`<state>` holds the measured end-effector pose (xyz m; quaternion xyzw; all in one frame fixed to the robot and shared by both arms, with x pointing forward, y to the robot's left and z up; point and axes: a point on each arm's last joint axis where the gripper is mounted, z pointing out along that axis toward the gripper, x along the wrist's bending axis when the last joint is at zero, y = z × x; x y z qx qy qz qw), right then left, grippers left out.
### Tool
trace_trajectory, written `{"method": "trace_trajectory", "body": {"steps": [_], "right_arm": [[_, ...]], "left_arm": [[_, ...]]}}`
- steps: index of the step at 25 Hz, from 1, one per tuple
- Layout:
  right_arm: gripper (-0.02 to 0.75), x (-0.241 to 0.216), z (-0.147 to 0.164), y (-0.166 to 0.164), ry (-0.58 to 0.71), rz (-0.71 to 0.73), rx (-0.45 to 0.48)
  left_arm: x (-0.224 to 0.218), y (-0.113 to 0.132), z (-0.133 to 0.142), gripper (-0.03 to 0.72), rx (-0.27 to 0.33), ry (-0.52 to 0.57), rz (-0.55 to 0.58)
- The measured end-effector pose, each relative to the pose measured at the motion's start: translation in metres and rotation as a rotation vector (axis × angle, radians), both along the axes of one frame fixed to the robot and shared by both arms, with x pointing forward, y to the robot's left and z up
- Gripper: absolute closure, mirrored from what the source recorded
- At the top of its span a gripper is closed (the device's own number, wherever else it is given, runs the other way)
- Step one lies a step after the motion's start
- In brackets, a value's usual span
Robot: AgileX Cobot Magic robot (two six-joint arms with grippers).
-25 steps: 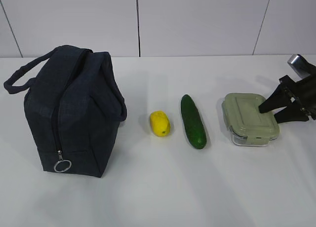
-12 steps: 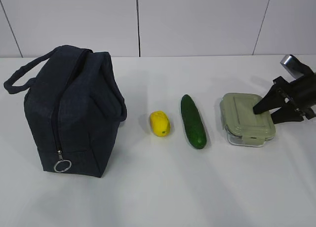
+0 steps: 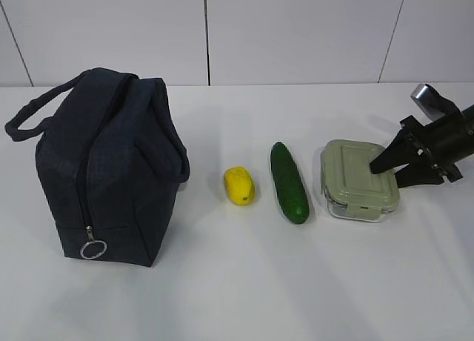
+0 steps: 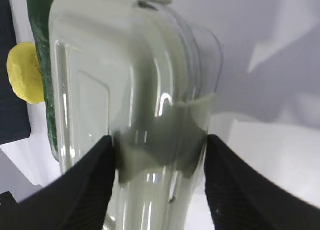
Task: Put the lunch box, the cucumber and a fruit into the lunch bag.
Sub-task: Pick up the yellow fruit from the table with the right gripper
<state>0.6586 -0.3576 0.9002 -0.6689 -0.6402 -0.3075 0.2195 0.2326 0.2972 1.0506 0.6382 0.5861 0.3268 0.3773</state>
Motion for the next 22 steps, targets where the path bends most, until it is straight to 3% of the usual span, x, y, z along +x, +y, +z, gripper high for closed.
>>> {"method": "trace_trajectory", "body": {"steps": [22], "right_arm": [[0.371,-0.0023,-0.0009,0.0017,0.013,0.005,0.02]], "left_arm": [[0.0,0.0,0.0,0.449,0.0,0.0,0.0]]}}
